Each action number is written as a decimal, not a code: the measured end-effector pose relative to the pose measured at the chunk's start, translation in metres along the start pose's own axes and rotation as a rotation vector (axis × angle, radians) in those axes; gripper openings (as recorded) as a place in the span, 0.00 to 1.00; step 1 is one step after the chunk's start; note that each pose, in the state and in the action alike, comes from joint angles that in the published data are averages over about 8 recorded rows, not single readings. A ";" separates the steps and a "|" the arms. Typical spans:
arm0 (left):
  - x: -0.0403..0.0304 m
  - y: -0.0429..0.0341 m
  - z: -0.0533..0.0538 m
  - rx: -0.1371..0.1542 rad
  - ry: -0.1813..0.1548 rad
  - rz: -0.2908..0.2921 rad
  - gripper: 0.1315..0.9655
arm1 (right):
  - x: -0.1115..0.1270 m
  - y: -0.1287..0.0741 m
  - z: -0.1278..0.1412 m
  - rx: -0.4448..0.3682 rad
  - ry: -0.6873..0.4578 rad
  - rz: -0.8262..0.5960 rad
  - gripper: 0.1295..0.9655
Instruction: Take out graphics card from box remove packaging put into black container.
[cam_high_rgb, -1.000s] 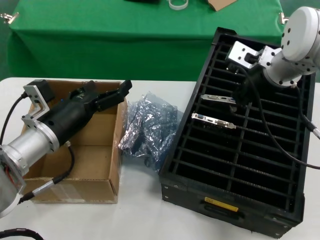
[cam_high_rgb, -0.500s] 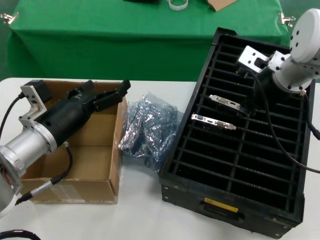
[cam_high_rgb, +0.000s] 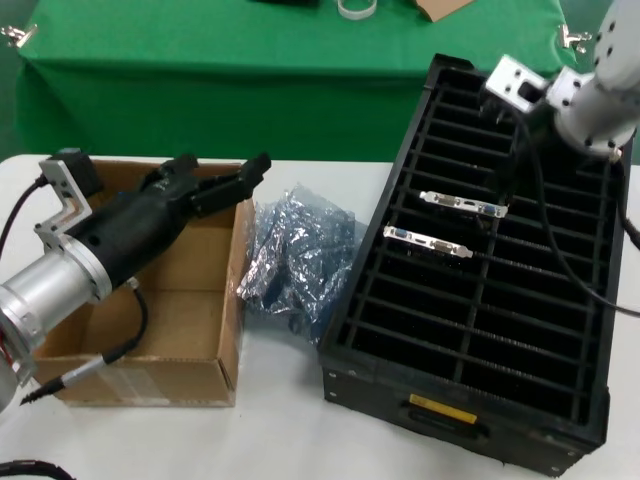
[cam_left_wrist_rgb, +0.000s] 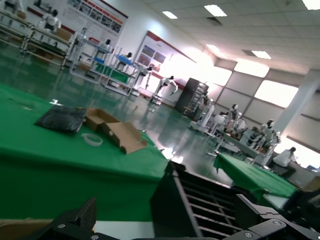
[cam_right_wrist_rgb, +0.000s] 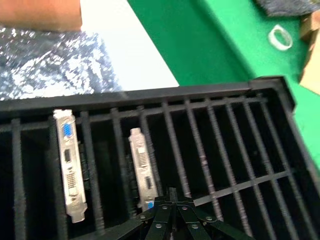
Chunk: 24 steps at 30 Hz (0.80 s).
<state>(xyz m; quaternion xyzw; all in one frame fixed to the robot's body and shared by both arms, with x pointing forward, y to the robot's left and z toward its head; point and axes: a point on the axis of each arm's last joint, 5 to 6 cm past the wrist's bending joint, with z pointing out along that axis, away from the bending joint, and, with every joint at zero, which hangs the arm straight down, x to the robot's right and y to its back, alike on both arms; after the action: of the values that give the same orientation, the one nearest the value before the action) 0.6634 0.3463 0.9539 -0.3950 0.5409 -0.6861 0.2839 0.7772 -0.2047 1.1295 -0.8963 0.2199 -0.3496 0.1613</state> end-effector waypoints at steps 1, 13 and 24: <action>0.0023 -0.0017 0.000 0.003 0.007 0.001 1.00 | 0.003 -0.001 -0.003 0.004 0.004 0.002 0.00; 0.0331 -0.0231 -0.006 0.077 0.081 0.029 1.00 | 0.025 -0.026 -0.036 0.128 0.072 -0.026 0.00; 0.0639 -0.0389 -0.009 0.152 0.149 0.026 1.00 | 0.015 -0.046 -0.025 0.380 0.205 -0.108 0.00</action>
<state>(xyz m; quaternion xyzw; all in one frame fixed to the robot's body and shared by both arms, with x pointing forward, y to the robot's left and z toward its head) 0.6232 0.3089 1.0056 -0.3130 0.5119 -0.7490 0.2811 0.7821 -0.1768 1.1759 -0.8200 0.1170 -0.4821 0.2854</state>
